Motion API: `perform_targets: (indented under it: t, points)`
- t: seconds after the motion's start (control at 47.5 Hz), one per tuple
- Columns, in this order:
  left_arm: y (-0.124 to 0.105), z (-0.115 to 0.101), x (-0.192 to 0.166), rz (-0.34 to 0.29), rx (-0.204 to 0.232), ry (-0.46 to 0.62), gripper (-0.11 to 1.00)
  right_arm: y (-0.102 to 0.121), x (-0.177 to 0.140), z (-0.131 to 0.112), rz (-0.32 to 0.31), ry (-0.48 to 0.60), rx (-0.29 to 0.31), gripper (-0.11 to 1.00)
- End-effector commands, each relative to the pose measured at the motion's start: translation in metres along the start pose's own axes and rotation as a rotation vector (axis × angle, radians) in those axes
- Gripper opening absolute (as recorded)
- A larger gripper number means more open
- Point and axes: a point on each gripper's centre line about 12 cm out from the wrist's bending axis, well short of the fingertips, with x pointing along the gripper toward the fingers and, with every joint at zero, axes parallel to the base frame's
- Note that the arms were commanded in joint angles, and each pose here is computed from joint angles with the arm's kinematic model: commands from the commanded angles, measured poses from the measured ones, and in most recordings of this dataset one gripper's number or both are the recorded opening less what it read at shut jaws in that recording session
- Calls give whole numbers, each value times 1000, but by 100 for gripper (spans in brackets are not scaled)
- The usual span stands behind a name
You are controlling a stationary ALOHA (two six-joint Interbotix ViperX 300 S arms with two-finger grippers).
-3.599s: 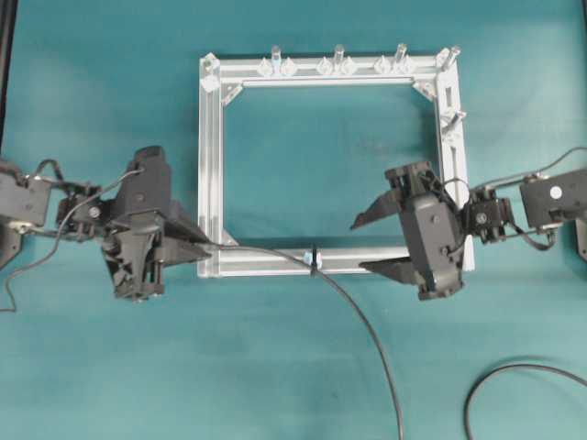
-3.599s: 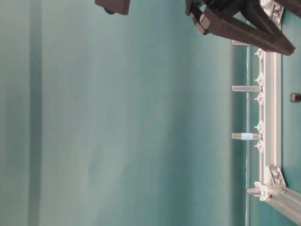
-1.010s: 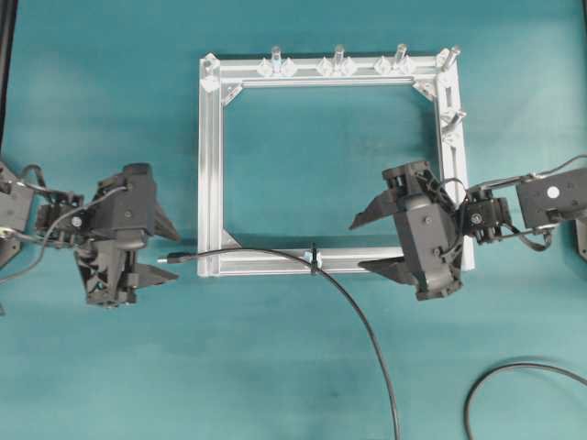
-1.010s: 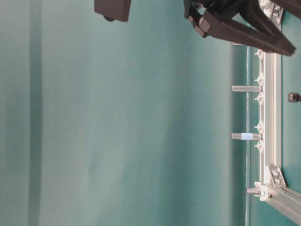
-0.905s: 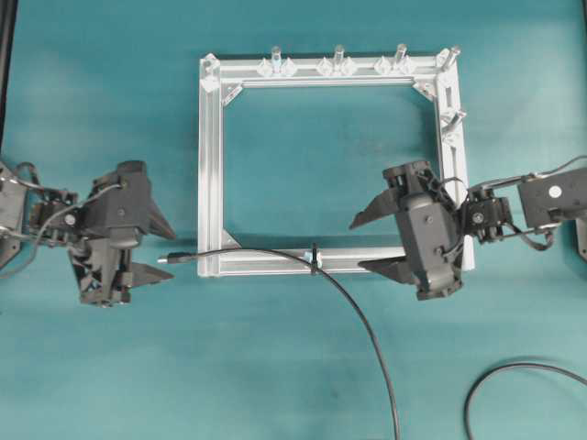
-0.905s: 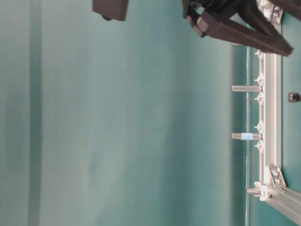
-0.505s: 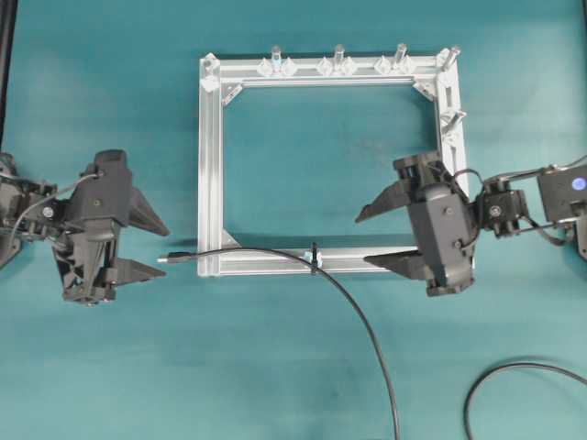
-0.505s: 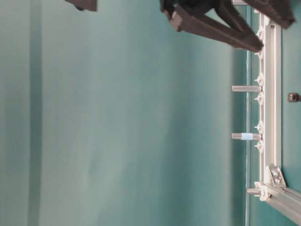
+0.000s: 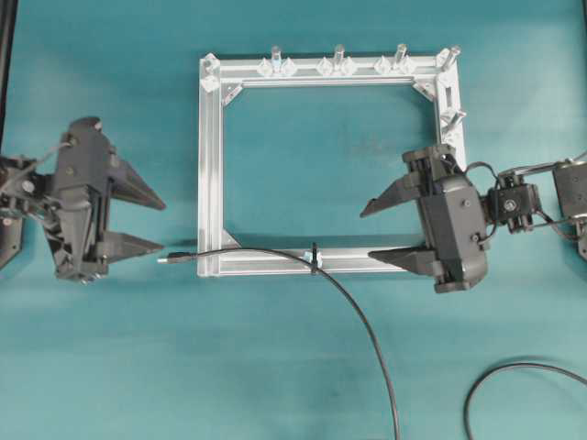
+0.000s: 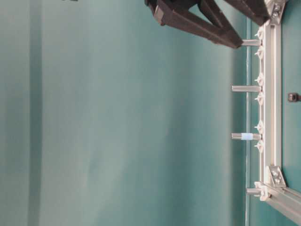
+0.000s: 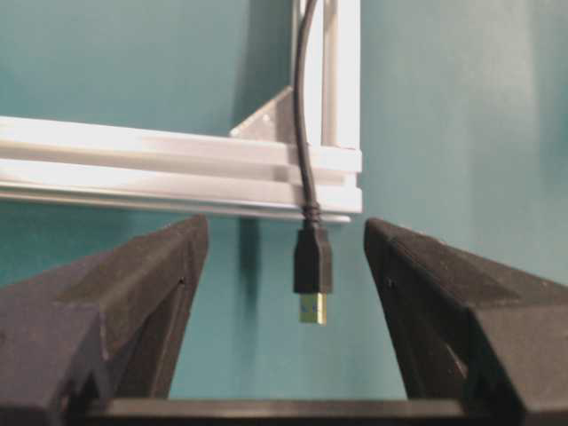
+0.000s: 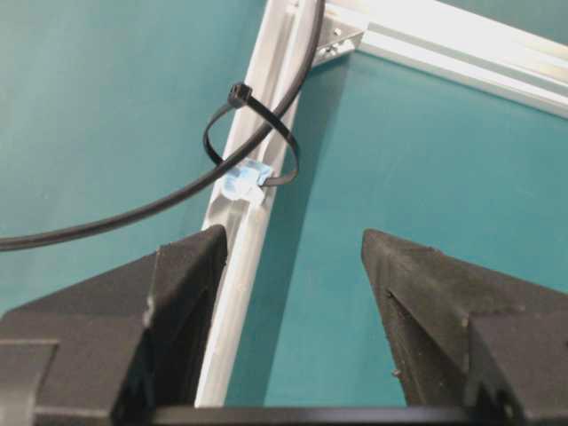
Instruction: Insert the wire through the string loop located in the center.
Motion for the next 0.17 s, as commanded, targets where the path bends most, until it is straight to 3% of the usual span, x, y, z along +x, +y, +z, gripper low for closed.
perform_targets:
  t: [0.0, 0.147]
  points:
    - [6, 8, -7, 17, 1, -50, 72, -3, -5, 8, -8, -48, 4, 67]
    - [16, 9, -19, 47, -5, -102, 72, -10, -6, 8, -27, -91, 16, 67]
